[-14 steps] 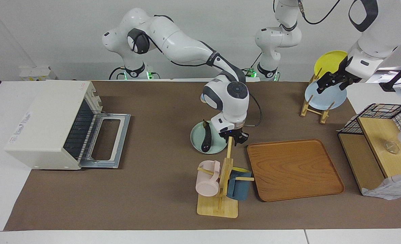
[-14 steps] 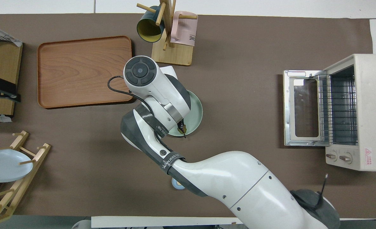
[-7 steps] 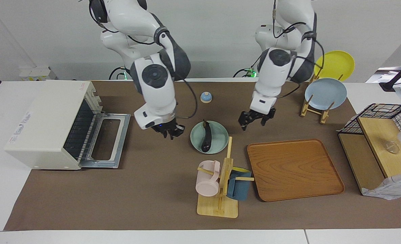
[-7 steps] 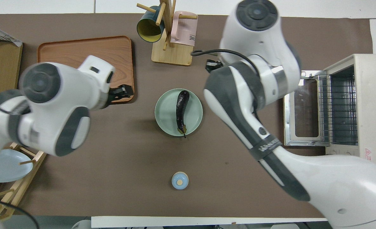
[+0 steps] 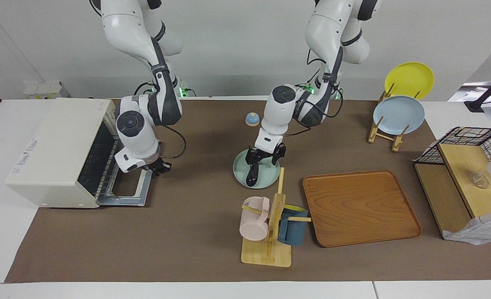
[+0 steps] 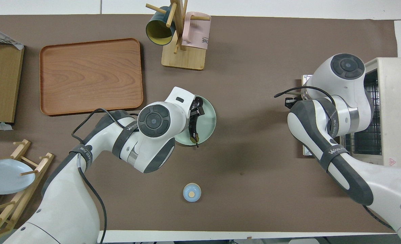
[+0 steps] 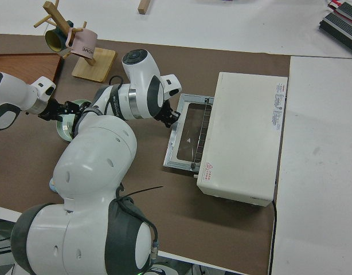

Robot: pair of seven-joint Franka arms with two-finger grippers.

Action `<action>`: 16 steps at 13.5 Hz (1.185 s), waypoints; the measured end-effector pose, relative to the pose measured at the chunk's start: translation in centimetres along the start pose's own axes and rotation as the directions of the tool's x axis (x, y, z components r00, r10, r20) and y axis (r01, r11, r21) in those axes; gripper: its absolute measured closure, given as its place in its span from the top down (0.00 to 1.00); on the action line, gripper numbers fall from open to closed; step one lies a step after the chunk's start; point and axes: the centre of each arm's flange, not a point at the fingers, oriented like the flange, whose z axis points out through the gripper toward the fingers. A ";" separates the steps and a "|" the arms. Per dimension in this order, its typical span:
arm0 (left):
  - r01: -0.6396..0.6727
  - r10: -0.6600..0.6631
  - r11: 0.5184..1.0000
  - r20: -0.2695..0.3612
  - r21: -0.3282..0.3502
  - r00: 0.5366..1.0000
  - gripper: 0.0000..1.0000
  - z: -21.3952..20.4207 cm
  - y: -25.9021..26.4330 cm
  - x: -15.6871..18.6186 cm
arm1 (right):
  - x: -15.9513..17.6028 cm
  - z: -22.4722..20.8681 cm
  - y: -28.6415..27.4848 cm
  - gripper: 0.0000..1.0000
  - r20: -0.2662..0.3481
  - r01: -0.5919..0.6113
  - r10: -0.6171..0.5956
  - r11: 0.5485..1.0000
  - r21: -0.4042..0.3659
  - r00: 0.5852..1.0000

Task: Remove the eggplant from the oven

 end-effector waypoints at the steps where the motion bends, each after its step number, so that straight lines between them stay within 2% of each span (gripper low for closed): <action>1: -0.004 0.004 1.000 0.001 0.001 1.000 1.00 0.1 0.1 -0.2 | -0.1 0.2 -0.3 0.01 0.002 0.009 -0.009 1.000 -0.005 1.000; 4: -0.028 0.028 1.000 0.007 0.001 1.000 0.98 0.7 0.9 -1.5 | -0.1 0.0 -0.5 0.01 -0.021 0.091 -0.093 0.991 -0.100 0.995; 5: -0.035 0.035 0.999 0.010 0.000 0.999 0.93 0.9 1.3 -2.1 | -0.2 -0.5 -1.0 0.01 -0.013 0.125 -0.128 0.984 -0.130 0.992; 6: -0.036 0.036 0.999 0.011 0.000 0.999 0.93 1.0 1.4 -2.4 | -0.1 -1.3 -1.2 0.01 0.004 0.157 -0.158 0.976 -0.149 0.987; 8: -0.031 0.031 1.000 0.009 0.001 0.999 0.70 1.0 1.3 -2.2 | 0.4 -4.9 -0.6 0.01 0.053 0.209 -0.203 0.963 -0.170 0.978; 10: -0.005 0.005 1.000 0.004 0.007 1.000 0.42 0.5 1.0 -0.8 | 0.9 -10.0 2.5 0.01 0.056 0.233 -0.226 0.958 -0.168 0.972; 11: 0.030 -0.031 0.999 0.007 0.026 1.000 0.30 -0.3 0.2 1.5 | 1.1 -12.6 5.0 0.01 0.032 0.240 -0.238 0.957 -0.162 0.971; 12: 0.064 -0.064 0.997 0.003 0.046 0.998 0.29 -1.5 -1.3 4.8 | 1.1 -14.4 7.8 0.01 0.007 0.239 -0.241 0.960 -0.147 0.971; 13: 0.083 -0.083 0.994 -0.004 0.065 0.997 0.29 -2.9 -4.0 9.0 | 1.0 -15.8 10.6 0.07 -0.015 0.232 -0.235 0.966 -0.113 0.972; 16: 0.029 -0.025 0.996 -0.038 0.087 0.999 0.29 -6.0 -15.5 20.1 | -1.1 -20.9 15.6 0.40 -0.095 0.185 -0.180 0.982 0.045 0.979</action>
